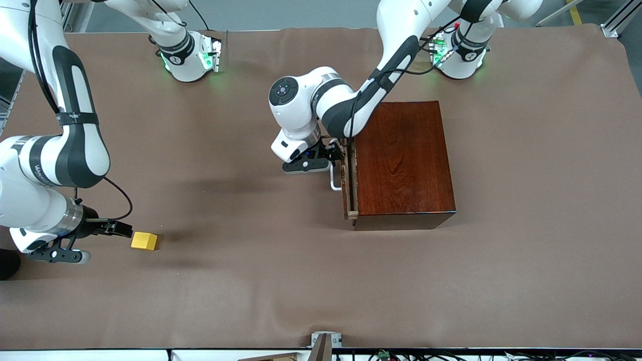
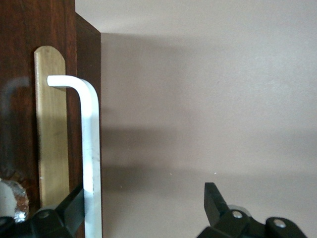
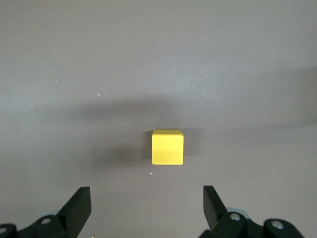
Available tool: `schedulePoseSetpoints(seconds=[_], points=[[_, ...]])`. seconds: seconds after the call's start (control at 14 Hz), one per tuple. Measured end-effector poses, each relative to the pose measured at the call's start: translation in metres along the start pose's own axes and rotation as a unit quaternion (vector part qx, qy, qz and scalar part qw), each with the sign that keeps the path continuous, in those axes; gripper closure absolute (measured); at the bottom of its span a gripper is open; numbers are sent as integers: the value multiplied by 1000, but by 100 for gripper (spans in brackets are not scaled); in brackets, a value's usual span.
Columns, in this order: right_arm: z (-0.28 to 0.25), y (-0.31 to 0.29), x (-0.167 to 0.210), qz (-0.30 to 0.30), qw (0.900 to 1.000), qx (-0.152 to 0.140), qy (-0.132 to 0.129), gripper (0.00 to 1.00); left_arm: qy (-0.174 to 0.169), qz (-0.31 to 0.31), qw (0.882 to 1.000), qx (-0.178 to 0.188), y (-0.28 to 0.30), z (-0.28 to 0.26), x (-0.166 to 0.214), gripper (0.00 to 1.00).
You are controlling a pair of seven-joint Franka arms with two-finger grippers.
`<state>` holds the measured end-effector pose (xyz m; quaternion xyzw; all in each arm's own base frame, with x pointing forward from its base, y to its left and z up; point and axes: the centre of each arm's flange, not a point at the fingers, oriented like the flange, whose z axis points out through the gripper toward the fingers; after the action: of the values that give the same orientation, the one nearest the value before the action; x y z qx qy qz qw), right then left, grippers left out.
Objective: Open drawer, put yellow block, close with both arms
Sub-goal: 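Pull the drawer open with the left gripper while the right gripper reaches the cube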
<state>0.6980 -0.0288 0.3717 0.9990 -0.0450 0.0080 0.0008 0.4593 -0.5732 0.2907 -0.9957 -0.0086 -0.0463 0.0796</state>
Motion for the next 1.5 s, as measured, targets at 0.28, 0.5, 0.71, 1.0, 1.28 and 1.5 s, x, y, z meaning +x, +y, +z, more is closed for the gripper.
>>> schedulePoseSetpoints(seconds=[0.28, 0.5, 0.71, 1.0, 1.28, 1.5], points=[[19, 0, 2, 0, 1000, -1, -7, 0, 16, -5, 998, -65, 20, -11, -5, 0], [29, 2, 4, 1, 1000, -1, -9, 0, 29, 4, 994, -105, 40, -18, -16, 0], [35, 2, 4, 2, 1000, -1, -12, 0, 34, 6, 992, -118, 44, -19, -17, 0], [45, 1, 6, 1, 1000, 0, -9, 0, 36, 7, 992, -122, 47, -17, -19, 0], [48, -4, 6, -3, 1000, 0, -12, 0, 45, 13, 988, -144, 56, -20, -25, 0], [55, -12, 5, -17, 1000, -11, -12, 0, 48, 13, 987, -151, 57, -22, -25, 0]])
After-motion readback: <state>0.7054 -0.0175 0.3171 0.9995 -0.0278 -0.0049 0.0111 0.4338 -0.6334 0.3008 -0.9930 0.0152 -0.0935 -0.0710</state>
